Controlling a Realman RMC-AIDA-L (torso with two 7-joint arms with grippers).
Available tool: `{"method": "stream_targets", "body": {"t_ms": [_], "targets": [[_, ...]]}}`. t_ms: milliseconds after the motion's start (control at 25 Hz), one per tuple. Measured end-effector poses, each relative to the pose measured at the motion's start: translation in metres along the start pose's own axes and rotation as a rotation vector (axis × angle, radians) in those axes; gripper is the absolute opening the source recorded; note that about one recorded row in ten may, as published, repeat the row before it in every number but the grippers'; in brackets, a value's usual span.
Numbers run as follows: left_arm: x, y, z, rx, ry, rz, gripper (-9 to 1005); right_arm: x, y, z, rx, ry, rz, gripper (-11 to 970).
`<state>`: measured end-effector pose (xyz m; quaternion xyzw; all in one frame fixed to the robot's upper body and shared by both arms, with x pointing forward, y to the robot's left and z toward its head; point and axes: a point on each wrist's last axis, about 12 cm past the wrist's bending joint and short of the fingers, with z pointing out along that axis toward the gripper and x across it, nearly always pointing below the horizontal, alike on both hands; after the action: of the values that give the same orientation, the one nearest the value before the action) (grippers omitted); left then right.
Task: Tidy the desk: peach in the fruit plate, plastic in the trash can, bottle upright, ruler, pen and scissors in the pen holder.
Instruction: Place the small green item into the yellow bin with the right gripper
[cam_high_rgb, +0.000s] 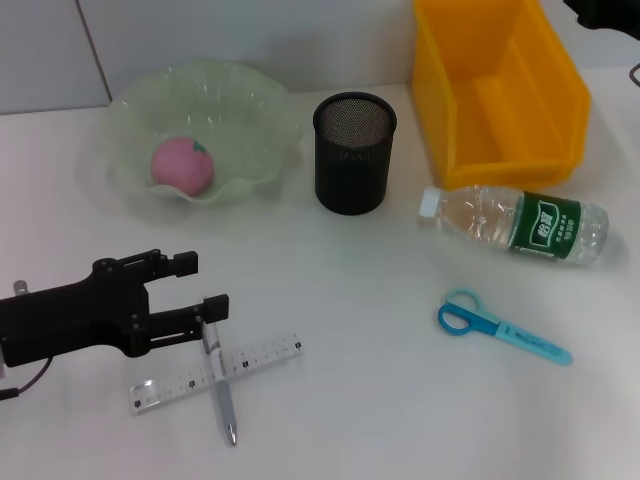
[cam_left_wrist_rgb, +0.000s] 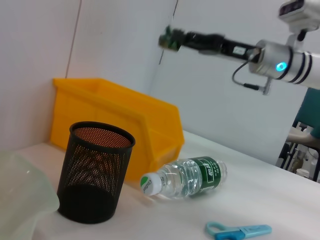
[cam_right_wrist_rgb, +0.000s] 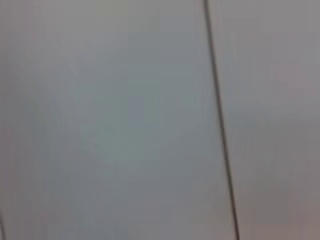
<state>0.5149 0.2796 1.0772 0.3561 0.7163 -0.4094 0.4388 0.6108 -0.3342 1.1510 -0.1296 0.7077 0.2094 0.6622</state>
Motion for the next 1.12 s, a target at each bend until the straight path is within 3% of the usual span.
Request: {"method": "stream_targets", "body": {"t_ms": [600, 840, 1120], "targets": [[-0.002, 0.0, 0.002, 0.002, -0.004, 0.003, 777, 0.024, 0.007, 0.037, 0.047, 0.363, -0.106, 159], [-0.002, 0.0, 0.002, 0.002, -0.004, 0.005, 777, 0.028, 0.007, 0.037, 0.049, 0.407, -0.099, 121], [-0.002, 0.0, 0.002, 0.002, -0.004, 0.007, 777, 0.027, 0.007, 0.038, 0.051, 0.407, -0.078, 144]]}}
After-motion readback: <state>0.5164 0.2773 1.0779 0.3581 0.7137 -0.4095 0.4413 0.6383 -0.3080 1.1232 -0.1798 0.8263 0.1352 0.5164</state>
